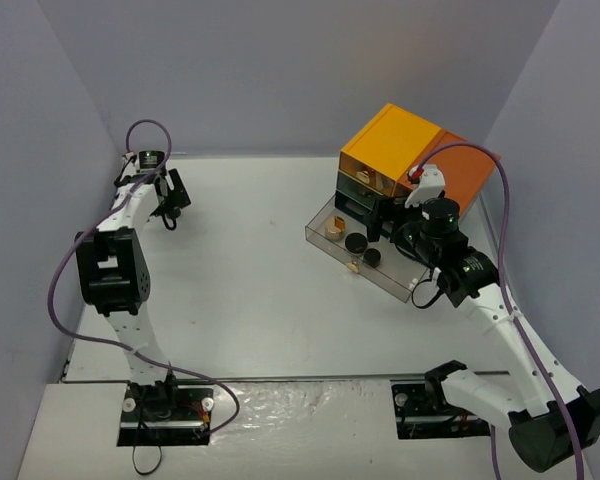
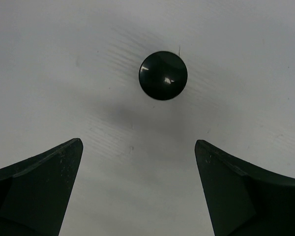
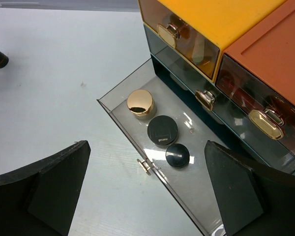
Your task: Organize the makeup
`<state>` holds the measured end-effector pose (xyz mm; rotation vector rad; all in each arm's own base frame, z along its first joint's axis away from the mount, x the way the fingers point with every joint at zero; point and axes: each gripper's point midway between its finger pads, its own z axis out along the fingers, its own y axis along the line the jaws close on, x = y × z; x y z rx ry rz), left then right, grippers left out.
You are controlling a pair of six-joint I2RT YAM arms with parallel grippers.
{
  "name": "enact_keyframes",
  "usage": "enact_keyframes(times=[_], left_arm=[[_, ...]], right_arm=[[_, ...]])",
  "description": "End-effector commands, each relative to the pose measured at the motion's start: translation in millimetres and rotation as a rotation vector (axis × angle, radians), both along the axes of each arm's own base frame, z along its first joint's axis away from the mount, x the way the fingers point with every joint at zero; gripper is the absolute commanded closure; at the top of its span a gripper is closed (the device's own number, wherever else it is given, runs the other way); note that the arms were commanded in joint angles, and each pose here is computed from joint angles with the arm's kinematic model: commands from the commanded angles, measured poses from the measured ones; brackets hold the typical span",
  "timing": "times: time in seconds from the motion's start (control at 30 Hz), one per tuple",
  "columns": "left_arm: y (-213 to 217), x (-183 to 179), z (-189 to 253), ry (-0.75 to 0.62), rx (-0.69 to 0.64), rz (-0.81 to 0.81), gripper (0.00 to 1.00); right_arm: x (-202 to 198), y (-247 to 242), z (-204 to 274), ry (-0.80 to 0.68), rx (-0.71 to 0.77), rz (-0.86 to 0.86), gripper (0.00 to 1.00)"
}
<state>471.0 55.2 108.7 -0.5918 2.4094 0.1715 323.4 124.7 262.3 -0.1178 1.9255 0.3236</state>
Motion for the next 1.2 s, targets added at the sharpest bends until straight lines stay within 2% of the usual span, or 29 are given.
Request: enact_keyframes(times=[0.0,0.17,0.43,0.53,0.67,0.77,0.97,1.07,1.17], left_arm=[[8.2,42.1,16.7,-0.058,-0.011,-0.03,0.03],[10.7,69.7,-9.6,-0.012,-0.018,-0.062,0.04],[16.3,81.1,-46.6,0.054,-0.067,-0.046,0.18],[15.2,79.0,-55.9,0.076,-0.078,-0.047,0.38],[13.4,72.5,-56.6,0.076,-0.083,-0.049,0.83],[7.4,61.9,-41.9,0.051,-0.083,-0.066,1.0],[-33.9,21.6,-10.3,0.005,-0.095,-0.142,1.0],[-98.9,-5.8,-1.3,0.003,-0.074,-0.27,1.0],[-145.6,-38.8,-1.0,0.004,-0.094,-0.346,1.0]], right_arm=[[-2.3,7.6,14.0,-0.047,-0.018,0.07,0.0],[-5.7,12.2,4.1,-0.018,-0.023,0.102,0.0],[-8.0,5.4,-0.2,-0.01,-0.041,0.077,0.0],[-8.2,4.6,-0.3,-0.009,-0.044,0.074,0.0],[-7.2,6.1,-2.6,0.001,-0.043,0.079,0.0],[-5.4,8.6,-4.2,0.008,-0.043,0.086,0.0],[0.2,14.0,-10.2,0.033,-0.043,0.1,0.0],[2.8,16.8,-12.9,0.041,-0.035,0.104,0.0],[1.7,20.0,-17.5,0.054,-0.026,0.118,0.0]])
